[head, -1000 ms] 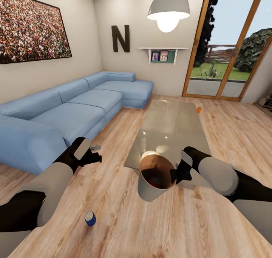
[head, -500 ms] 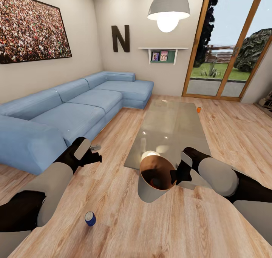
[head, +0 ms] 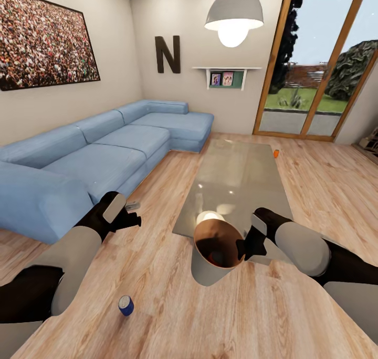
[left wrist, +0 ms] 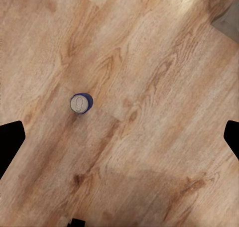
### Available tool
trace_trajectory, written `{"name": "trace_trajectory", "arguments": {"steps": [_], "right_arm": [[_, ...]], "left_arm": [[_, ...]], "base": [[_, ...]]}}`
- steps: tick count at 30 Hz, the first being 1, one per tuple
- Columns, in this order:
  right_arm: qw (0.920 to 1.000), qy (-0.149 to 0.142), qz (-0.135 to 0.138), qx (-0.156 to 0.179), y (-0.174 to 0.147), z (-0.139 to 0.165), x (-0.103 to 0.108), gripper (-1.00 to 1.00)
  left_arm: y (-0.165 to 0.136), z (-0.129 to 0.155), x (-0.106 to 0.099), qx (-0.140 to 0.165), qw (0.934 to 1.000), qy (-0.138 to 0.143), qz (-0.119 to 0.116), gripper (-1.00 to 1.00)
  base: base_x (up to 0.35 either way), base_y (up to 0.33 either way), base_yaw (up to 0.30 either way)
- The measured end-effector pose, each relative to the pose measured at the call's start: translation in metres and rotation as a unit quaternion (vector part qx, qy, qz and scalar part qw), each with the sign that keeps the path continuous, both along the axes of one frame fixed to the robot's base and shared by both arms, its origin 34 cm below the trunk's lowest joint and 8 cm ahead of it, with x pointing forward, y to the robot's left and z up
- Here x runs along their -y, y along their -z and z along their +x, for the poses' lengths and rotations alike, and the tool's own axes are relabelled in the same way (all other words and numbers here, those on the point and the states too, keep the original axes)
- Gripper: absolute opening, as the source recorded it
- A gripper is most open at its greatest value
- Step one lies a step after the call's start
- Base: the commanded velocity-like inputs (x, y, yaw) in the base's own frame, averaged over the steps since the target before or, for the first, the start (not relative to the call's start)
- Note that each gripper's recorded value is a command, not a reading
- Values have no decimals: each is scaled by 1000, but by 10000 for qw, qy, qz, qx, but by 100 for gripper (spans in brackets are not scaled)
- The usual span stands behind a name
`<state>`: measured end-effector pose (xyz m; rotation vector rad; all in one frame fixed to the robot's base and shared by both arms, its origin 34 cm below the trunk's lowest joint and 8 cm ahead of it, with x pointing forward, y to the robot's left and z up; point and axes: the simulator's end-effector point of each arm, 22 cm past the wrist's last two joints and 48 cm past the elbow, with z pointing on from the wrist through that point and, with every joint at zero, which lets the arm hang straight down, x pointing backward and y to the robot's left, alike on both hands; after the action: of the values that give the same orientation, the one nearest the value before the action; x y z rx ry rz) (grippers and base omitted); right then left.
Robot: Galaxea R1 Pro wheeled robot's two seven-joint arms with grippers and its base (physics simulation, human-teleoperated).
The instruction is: Put the three can of soda from the living room inside the tash can in the kitchen.
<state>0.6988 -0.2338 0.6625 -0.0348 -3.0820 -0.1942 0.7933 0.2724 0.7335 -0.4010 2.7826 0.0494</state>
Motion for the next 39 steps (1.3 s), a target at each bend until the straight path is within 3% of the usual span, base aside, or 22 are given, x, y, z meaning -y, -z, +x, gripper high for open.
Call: {"name": "trace_trajectory", "arguments": {"steps": [20,39], "right_arm": [[9998,6,30,-189,-8,-8,-3,-100],[9994,-19,25,-336,34,-14,-5,-100]], "left_arm": [[-11,1,0,-109,9999,-2,-5,100],[33,3,-1,-108,9999,-97,-2,100]], "base": [[0,0,0],[0,0,0]]}}
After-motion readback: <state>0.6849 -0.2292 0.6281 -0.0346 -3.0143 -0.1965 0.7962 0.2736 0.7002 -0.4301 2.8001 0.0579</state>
